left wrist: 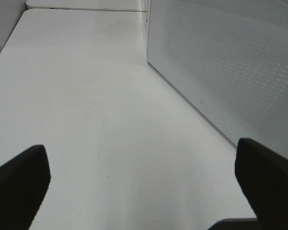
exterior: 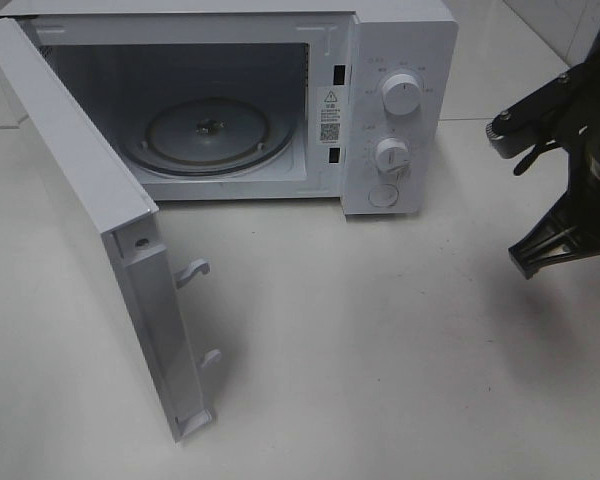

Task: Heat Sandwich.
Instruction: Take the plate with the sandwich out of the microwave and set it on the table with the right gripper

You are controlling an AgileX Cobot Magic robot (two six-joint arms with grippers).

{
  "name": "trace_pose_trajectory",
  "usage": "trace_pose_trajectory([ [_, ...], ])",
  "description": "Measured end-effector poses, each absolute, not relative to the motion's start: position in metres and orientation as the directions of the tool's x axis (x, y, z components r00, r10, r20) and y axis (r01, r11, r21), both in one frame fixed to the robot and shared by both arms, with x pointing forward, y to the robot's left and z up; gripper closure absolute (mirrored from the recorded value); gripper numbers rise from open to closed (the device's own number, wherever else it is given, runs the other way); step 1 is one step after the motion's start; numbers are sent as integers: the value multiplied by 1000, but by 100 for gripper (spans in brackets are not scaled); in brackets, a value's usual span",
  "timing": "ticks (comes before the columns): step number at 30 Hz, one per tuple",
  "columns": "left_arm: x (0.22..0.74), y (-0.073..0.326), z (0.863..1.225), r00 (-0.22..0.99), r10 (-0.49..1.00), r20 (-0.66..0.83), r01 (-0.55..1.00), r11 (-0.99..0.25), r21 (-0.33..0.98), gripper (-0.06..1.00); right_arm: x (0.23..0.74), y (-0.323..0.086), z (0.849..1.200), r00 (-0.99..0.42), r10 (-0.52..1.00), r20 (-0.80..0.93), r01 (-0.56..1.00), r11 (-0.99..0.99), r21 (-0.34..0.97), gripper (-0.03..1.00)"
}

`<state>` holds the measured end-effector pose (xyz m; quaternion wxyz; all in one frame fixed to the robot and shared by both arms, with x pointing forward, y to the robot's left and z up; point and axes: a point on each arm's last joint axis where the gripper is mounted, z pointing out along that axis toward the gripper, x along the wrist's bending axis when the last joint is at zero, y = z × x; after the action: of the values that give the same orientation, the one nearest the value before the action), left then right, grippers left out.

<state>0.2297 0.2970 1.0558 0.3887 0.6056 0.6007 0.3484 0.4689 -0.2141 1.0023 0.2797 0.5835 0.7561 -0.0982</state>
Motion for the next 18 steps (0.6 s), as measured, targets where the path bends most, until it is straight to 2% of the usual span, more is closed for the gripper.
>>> trace_pose_trajectory([
  [18,230,297,1056,36,998,-45,457,24,889,-2,489,-203,966,-152,819,-554,940,293,176,92],
])
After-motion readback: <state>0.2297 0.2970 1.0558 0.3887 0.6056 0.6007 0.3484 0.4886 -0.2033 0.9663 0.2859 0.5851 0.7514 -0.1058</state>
